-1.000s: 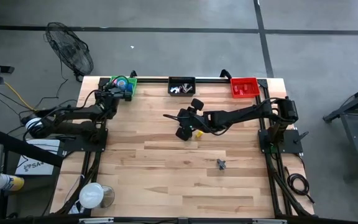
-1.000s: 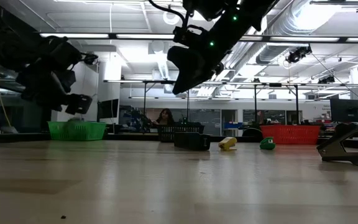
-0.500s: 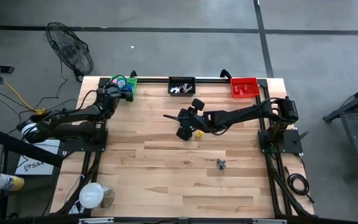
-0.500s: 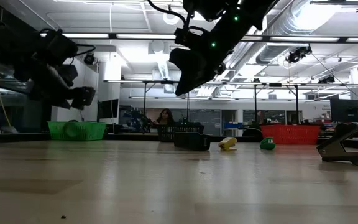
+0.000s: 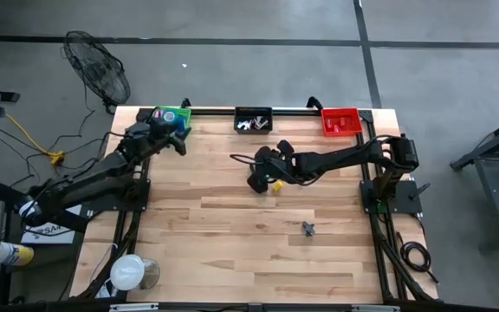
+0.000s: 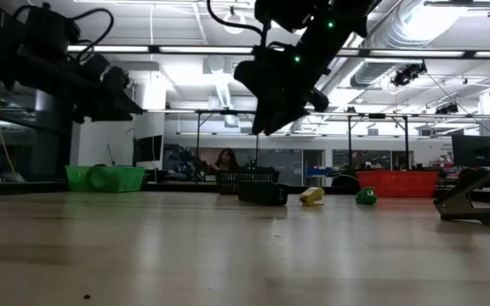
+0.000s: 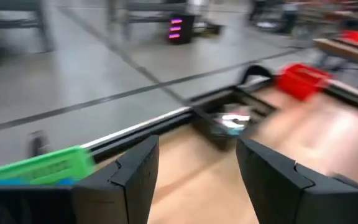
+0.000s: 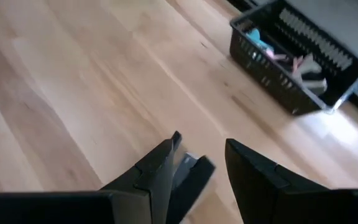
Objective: Pick and place Stapler, Stapler remover, tape
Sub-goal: Put the black stapler in the red bin
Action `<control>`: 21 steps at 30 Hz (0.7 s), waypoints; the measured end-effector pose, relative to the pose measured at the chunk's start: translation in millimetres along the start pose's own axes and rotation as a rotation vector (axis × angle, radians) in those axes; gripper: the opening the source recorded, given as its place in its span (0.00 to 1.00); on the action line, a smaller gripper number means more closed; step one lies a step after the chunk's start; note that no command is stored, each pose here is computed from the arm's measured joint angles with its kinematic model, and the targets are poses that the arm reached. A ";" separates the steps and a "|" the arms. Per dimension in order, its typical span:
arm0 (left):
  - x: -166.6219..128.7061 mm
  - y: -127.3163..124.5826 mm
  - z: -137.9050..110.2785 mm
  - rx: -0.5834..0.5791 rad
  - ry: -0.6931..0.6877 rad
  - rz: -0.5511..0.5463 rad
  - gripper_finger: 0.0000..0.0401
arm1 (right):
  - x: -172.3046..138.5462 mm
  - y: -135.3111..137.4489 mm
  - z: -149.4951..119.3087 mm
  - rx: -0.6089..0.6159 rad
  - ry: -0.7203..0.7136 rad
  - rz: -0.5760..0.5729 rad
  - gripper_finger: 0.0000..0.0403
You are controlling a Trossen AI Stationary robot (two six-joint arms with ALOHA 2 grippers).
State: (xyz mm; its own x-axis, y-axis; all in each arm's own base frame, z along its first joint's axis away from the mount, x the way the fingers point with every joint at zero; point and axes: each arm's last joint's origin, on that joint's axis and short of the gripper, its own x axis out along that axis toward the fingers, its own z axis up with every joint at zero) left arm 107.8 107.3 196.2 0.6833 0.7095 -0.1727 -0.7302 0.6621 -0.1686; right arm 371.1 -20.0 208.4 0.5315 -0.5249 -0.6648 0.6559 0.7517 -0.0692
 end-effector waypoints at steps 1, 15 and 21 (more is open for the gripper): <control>-1.9 -1.4 1.1 0.008 -0.004 -0.044 0.53 | 0.0 -0.2 -0.1 0.044 0.000 -0.004 0.34; -20.2 -14.8 2.6 0.035 0.046 -0.527 0.53 | -0.1 -2.9 -5.1 0.161 0.048 -0.027 0.44; -24.5 -15.7 2.1 0.058 0.049 -0.567 0.53 | -0.1 -3.3 -5.7 0.174 0.058 -0.024 0.57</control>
State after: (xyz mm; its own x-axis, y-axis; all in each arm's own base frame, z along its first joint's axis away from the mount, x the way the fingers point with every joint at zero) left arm 102.6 80.1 205.2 0.9666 0.2288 -0.1156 -0.2479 0.9490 -0.1946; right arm 365.8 -20.2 204.4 0.4862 -0.5144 -0.7065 0.7537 0.6559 0.0412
